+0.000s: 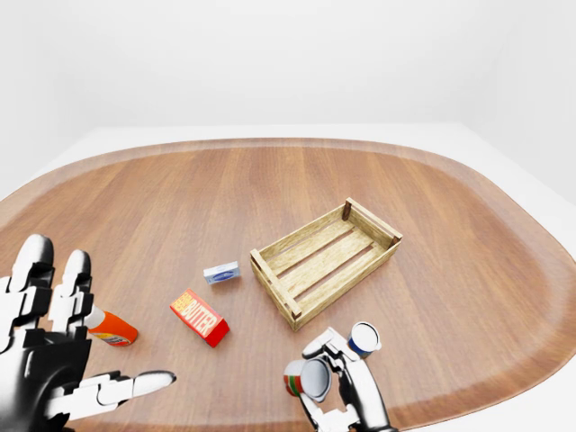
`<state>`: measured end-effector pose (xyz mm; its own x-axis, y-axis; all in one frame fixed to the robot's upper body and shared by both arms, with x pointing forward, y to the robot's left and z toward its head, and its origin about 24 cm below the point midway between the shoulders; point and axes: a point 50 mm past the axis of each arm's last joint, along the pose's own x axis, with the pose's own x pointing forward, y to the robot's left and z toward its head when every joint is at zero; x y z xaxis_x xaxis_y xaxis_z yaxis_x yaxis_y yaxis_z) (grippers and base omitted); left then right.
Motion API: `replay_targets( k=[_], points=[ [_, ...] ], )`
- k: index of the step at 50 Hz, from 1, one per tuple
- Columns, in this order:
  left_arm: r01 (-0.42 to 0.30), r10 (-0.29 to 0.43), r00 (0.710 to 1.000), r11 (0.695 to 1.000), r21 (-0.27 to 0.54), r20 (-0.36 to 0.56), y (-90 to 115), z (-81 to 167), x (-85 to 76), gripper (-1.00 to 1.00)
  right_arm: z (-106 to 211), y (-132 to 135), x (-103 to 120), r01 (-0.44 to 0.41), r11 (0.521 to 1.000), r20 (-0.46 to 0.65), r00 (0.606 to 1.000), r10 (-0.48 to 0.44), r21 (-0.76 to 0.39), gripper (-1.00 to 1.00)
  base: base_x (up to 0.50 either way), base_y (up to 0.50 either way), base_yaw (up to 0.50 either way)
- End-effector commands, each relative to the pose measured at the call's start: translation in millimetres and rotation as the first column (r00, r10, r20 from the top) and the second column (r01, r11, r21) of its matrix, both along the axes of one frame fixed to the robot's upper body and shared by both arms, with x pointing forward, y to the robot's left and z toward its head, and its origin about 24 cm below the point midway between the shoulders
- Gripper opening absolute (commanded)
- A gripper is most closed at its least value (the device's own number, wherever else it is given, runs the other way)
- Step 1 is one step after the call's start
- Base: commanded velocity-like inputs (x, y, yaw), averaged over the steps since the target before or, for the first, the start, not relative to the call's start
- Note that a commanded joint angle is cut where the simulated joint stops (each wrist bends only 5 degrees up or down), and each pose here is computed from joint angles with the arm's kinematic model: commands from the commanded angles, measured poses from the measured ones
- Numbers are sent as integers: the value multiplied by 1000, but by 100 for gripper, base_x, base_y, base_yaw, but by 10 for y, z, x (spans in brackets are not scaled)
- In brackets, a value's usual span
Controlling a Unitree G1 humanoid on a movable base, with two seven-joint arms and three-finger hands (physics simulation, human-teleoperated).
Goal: Pick up the tomato sauce, and put it in the wooden tray.
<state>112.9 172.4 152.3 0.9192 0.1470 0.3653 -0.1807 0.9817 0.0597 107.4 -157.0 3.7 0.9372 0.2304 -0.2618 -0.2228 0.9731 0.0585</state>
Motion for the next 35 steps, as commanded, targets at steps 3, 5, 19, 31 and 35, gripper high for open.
replay_targets(
  k=[3,5,19,31,35],
  points=[
    [1,-1,1000,1000,0,-7,-3,-17,36,100,215,-2,-5,-4,999,80,997,2,33,-100,0,0,0],
    [3,-3,1000,1000,1,-9,-7,-20,42,100,243,12,0,-8,999,91,996,4,35,-100,0,0,0],
    [-3,3,1000,1000,1,-3,6,-5,14,100,630,64,157,4,1000,279,960,-12,30,-100,0,0,0],
    [-5,5,1000,1000,2,1,5,9,-5,100,950,52,436,61,998,473,879,-55,2,-100,0,0,0],
    [-7,7,1000,1000,1,3,9,12,-13,100,1049,87,516,71,997,524,850,-56,-8,-100,0,0,0]
  ],
)
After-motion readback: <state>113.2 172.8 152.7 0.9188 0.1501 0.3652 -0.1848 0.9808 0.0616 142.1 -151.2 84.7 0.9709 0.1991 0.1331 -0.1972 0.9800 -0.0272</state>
